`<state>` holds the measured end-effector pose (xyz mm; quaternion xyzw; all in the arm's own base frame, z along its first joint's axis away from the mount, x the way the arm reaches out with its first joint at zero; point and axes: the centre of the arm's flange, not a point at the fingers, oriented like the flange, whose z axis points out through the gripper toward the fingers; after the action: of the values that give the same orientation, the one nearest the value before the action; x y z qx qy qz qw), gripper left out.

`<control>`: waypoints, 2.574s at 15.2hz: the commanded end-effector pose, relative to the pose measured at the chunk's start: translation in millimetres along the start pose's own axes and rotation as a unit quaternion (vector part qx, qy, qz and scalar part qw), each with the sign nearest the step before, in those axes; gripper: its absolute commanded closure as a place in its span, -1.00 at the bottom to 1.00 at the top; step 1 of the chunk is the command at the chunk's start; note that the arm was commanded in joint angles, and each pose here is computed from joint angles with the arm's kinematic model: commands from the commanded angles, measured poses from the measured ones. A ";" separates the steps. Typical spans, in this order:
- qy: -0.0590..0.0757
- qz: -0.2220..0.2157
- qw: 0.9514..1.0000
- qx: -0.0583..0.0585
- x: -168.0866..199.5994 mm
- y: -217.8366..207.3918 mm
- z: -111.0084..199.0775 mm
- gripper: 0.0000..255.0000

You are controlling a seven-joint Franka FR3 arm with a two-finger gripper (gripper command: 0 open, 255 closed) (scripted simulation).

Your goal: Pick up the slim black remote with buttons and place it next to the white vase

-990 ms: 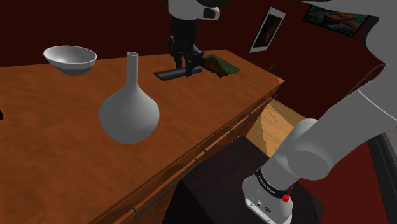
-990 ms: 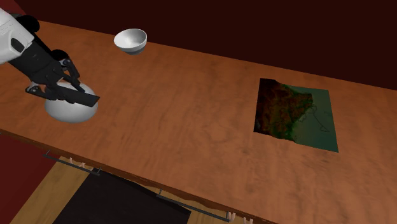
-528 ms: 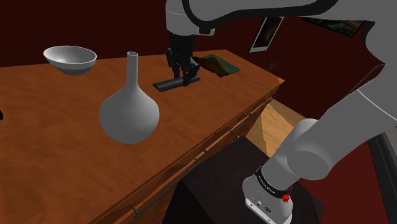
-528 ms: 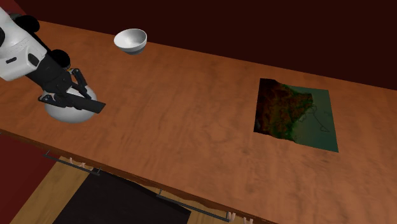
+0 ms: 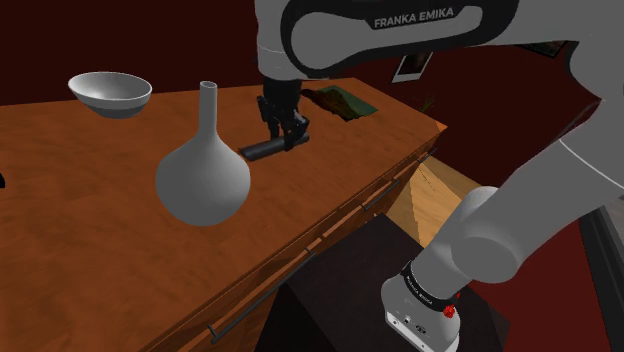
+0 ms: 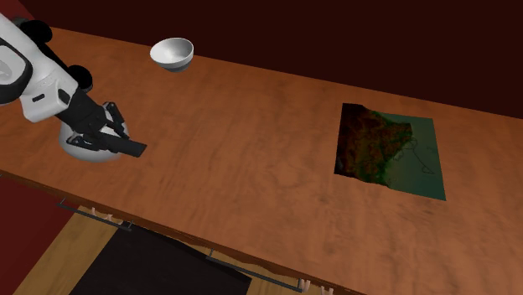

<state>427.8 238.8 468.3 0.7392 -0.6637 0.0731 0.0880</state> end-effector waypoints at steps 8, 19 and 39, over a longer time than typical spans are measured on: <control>0.000 0.000 1.000 0.000 -11.2 -2.0 46.4 1.00; 0.000 0.000 1.000 0.000 -24.2 -3.9 103.0 1.00; 0.000 0.000 1.000 0.000 -37.0 -4.2 144.4 -1.00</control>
<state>427.1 241.8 320.3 0.7389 -0.6641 0.0736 0.0869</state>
